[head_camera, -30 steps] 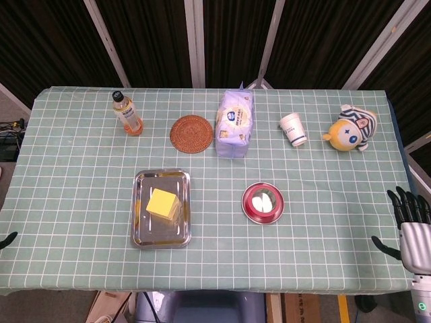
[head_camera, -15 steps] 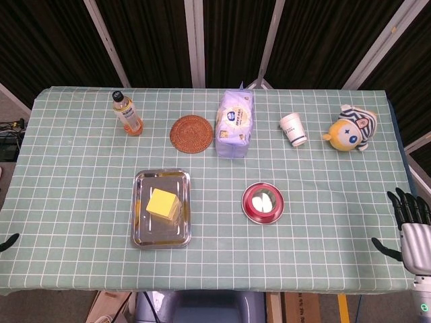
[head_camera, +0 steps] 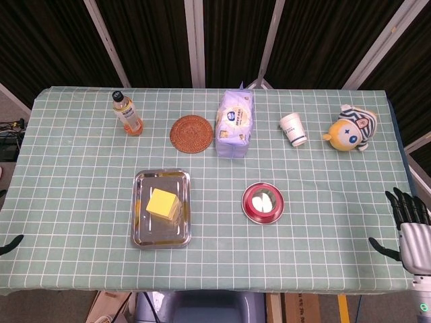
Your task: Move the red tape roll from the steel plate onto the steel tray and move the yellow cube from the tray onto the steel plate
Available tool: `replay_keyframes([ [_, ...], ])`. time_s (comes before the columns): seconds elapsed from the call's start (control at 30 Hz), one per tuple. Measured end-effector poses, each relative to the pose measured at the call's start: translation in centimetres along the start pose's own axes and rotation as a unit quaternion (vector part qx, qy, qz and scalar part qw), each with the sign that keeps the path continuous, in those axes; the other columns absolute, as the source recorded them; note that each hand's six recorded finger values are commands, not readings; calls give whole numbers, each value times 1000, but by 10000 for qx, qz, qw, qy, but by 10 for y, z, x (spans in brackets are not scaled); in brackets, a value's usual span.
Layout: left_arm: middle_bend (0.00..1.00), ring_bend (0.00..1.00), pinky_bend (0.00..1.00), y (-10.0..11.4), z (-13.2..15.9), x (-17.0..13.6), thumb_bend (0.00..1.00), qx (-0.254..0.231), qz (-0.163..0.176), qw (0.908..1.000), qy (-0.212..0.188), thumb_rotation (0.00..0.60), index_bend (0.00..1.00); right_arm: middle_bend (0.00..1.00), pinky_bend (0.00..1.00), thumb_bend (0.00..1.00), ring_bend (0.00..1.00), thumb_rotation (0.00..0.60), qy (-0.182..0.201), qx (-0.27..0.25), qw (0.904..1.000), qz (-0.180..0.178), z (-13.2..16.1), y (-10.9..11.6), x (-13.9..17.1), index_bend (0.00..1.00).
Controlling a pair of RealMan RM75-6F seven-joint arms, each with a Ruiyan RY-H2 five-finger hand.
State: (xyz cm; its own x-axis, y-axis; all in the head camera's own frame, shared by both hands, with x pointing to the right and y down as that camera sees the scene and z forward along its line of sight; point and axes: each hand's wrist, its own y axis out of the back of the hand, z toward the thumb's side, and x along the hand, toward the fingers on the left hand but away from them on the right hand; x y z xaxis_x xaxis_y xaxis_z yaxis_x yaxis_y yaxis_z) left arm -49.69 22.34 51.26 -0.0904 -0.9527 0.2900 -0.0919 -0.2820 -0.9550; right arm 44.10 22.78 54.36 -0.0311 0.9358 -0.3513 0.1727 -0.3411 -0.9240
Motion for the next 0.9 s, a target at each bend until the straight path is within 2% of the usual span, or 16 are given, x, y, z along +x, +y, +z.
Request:
replay_keyframes([
  [0.17,0,0,51,-6,-1,4,161,33,-104,9999,82,600,148,41,0,161,0,600,244,-252,9989,303,21,-12,-9,48],
  [0.33,0,0,51,-8,1,6,161,12,-152,9999,72,600,148,28,0,130,0,600,490,-254,9958,733,46,-24,-32,33],
  [0.7,0,0,51,-4,-7,5,161,80,-69,9996,270,600,148,8,0,111,0,600,1105,-109,9777,1784,129,-60,-81,16],
  [0.9,0,0,51,-3,-10,5,161,88,-48,9994,332,600,148,7,0,111,0,600,1120,-37,9700,2158,158,-80,-97,16],
])
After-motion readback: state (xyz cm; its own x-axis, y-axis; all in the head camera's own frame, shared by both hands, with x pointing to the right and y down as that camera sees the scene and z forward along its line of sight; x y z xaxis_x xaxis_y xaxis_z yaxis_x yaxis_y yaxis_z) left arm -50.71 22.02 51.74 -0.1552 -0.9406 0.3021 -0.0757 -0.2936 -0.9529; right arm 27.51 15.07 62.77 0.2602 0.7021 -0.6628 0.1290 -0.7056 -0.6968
